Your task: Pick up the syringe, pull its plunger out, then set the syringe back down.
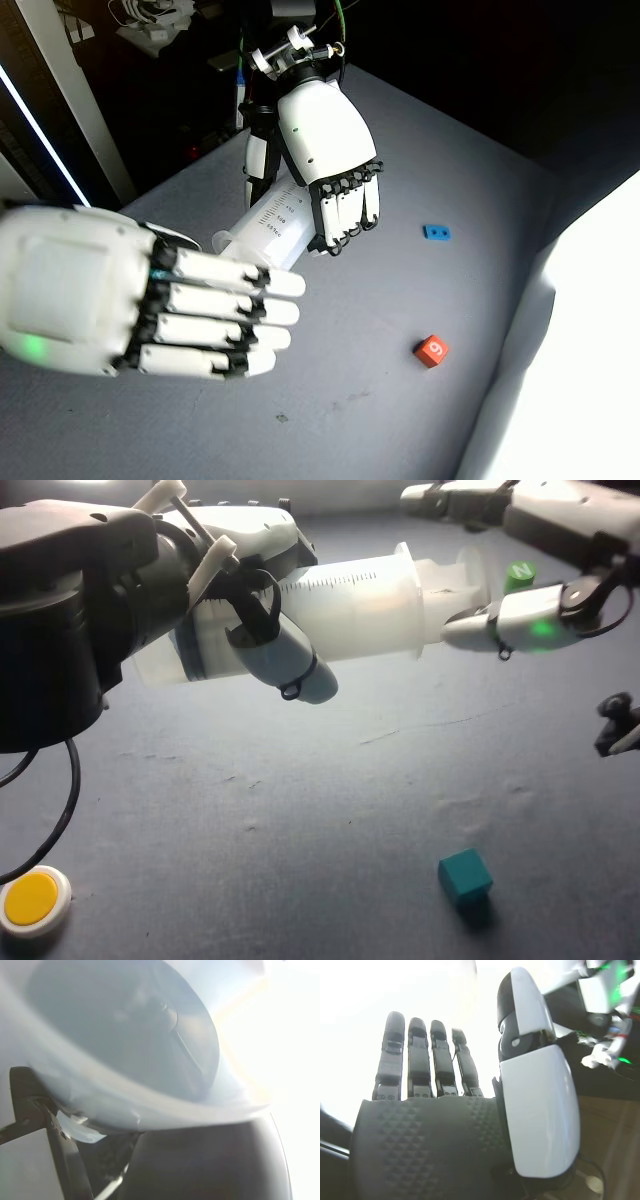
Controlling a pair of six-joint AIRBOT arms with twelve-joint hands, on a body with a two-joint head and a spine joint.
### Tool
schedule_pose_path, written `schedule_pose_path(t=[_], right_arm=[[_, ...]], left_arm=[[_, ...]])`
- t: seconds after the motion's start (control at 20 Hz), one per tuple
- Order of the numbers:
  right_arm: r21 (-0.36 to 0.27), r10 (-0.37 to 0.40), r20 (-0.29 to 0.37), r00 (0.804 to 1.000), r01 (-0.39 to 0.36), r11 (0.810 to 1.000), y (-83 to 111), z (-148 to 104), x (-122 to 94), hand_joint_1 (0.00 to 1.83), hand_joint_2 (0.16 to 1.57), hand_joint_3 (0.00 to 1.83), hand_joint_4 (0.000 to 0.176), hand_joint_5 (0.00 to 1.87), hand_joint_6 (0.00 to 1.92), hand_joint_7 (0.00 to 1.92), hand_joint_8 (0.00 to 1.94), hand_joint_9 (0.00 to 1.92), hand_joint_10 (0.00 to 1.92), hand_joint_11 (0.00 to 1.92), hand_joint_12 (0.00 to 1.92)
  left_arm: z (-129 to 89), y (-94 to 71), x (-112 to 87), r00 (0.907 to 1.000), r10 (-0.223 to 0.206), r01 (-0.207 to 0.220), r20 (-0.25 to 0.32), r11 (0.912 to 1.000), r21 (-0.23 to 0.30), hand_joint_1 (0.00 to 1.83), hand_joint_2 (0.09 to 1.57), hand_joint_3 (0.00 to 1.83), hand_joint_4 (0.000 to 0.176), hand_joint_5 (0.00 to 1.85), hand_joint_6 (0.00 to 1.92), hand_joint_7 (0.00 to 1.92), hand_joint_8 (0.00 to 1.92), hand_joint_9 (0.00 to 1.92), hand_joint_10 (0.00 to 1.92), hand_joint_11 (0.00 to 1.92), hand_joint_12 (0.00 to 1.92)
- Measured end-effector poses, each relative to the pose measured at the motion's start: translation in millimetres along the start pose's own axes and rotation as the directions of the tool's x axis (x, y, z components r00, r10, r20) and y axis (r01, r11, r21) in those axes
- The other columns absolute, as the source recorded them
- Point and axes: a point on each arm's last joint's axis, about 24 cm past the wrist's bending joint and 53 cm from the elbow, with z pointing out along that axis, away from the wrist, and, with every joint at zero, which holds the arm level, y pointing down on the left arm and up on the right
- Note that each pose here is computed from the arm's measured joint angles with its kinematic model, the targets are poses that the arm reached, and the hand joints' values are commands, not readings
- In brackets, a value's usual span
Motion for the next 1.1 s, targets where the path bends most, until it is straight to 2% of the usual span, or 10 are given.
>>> schedule_pose_path(t=[0.1,0.2,0.25,0.35,0.4,0.45,0.5,0.6,0.9,1.1], right_arm=[[-0.001,0.014,-0.017,1.000,-0.014,1.000,-1.1,6,8,1.20,1.09,0.01,0.000,0.21,0.00,0.21,0.00,0.19,0.00,0.00,0.55],[0.008,0.041,-0.013,0.999,-0.041,0.999,-4.6,10,9,1.15,1.09,0.01,0.000,0.22,0.01,0.23,0.01,0.22,0.01,0.00,0.64],[0.013,0.043,-0.010,0.999,-0.042,0.999,-8.0,10,8,1.09,1.09,0.00,0.000,0.34,0.03,0.36,0.03,0.35,0.04,0.00,0.89],[0.020,0.044,-0.010,0.999,-0.044,0.999,-12.1,9,9,1.03,1.17,0.01,0.000,0.58,0.08,0.64,0.07,0.59,0.10,0.06,1.17],[0.020,0.048,-0.008,0.999,-0.048,0.999,-12.5,9,9,1.02,1.27,0.01,0.000,0.64,1.18,0.73,0.11,0.66,0.16,0.10,1.29],[0.017,0.047,-0.002,0.999,-0.047,0.999,-12.7,9,8,1.08,1.30,0.01,0.000,0.62,1.39,0.68,1.26,0.61,0.77,0.21,1.49],[0.010,0.045,0.007,0.999,-0.045,0.999,-11.4,9,5,1.09,1.31,0.00,0.000,0.63,1.42,0.65,1.54,0.55,1.13,0.27,1.56],[0.002,0.047,0.016,0.999,-0.047,0.999,-9.6,9,3,1.14,1.30,0.00,0.000,0.65,1.33,0.68,1.66,0.53,1.41,0.37,1.67],[0.003,0.046,0.016,0.999,-0.046,0.999,-9.4,8,2,1.13,1.31,0.00,0.000,0.67,1.32,0.64,1.69,0.49,1.38,0.36,1.64],[0.021,0.037,0.018,0.999,-0.037,0.999,-9.2,-6,-5,1.13,1.29,0.00,0.000,0.69,1.30,0.66,1.64,0.52,1.31,0.36,1.60]], left_arm=[[0,-0.3,-1.4,1.0000,0.001,-0.001,0.004,1.0000,-0.001,1.16,1.23,0.00,0.002,0.74,1.30,0.81,1.36,0.68,1.27,0.45,1.63],[0,0.3,-4.2,0.9999,-0.005,0.005,0.011,1.0000,-0.007,1.16,1.23,0.00,0.002,0.74,1.31,0.82,1.35,0.70,1.25,0.46,1.62],[0,0.1,-5.7,0.9999,-0.003,0.003,0.015,1.0000,-0.006,1.15,1.23,0.00,0.004,0.74,1.32,0.81,1.35,0.69,1.25,0.45,1.63],[0,-0.2,-5.9,0.9999,0.004,-0.004,0.016,1.0000,-0.005,1.16,1.22,0.00,0.002,0.74,1.30,0.82,1.33,0.69,1.26,0.46,1.64],[0,-0.1,-4.5,0.9999,0.011,-0.011,0.011,0.9999,-0.006,1.16,1.22,0.00,0.001,0.75,1.30,0.83,1.33,0.70,1.26,0.46,1.64],[0,-0.2,-3.0,1.0000,0.006,-0.006,0.005,1.0000,-0.005,1.15,1.23,0.00,0.007,0.73,1.33,0.82,1.33,0.69,1.26,0.44,1.64],[0,-1.6,-1.7,1.0000,0.006,-0.006,0.000,1.0000,0.000,1.15,1.23,0.00,0.007,0.73,1.33,0.82,1.33,0.69,1.25,0.44,1.64],[0,-1.5,-2.0,1.0000,0.000,0.000,0.001,1.0000,0.000,1.16,1.23,0.00,0.004,0.72,1.36,0.83,1.29,0.69,1.20,0.41,1.61],[-1,-1.8,-1.2,1.0000,-0.002,0.002,0.000,1.0000,-0.001,1.16,1.22,0.00,0.000,0.72,1.33,0.84,1.30,0.70,1.23,0.44,1.66],[-2,-8.3,4.5,0.9997,-0.017,0.018,-0.016,0.9997,0.018,1.16,1.23,0.00,0.000,0.73,1.30,0.83,1.35,0.71,1.23,0.45,1.61]])
